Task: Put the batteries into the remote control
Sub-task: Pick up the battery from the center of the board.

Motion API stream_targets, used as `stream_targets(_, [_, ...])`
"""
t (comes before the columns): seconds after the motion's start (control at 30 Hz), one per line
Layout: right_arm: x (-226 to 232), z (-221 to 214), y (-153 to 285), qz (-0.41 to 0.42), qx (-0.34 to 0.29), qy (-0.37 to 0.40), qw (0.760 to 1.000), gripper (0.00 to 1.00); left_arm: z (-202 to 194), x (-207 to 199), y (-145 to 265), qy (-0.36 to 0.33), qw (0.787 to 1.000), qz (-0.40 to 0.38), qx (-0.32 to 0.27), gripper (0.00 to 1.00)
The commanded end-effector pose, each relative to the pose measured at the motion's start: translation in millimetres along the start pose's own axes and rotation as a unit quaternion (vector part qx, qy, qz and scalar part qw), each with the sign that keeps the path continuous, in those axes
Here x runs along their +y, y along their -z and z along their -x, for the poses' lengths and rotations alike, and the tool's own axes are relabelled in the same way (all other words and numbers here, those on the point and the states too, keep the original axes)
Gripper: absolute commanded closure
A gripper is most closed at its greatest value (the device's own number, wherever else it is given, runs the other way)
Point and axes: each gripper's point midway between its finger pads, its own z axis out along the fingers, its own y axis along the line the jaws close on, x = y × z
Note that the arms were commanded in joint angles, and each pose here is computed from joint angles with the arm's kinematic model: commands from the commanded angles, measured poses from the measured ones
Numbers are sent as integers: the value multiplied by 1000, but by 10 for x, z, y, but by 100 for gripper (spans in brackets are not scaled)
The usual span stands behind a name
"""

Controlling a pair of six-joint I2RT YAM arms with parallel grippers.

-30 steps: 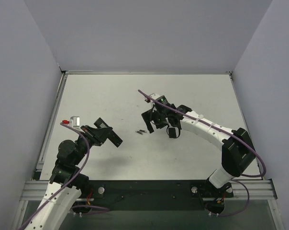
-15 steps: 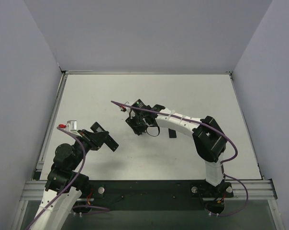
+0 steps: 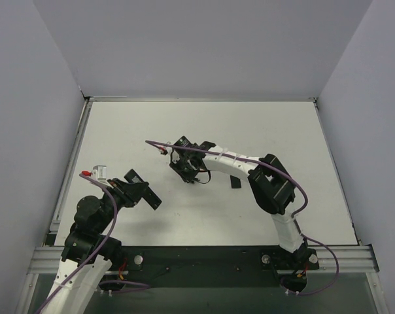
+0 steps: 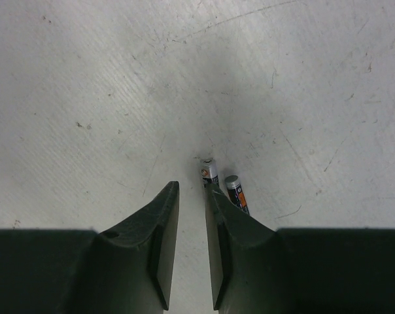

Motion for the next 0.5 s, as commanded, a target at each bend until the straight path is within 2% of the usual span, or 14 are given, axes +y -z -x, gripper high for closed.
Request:
stream_targets(0.0, [-49, 68, 33, -9, 3, 15, 1000, 82, 162, -125, 42, -10, 999, -16, -26, 100])
stream_targets(0.47, [-98, -12, -172, -19, 29, 24, 999, 84, 141, -114, 53, -10, 1000, -14, -23, 100])
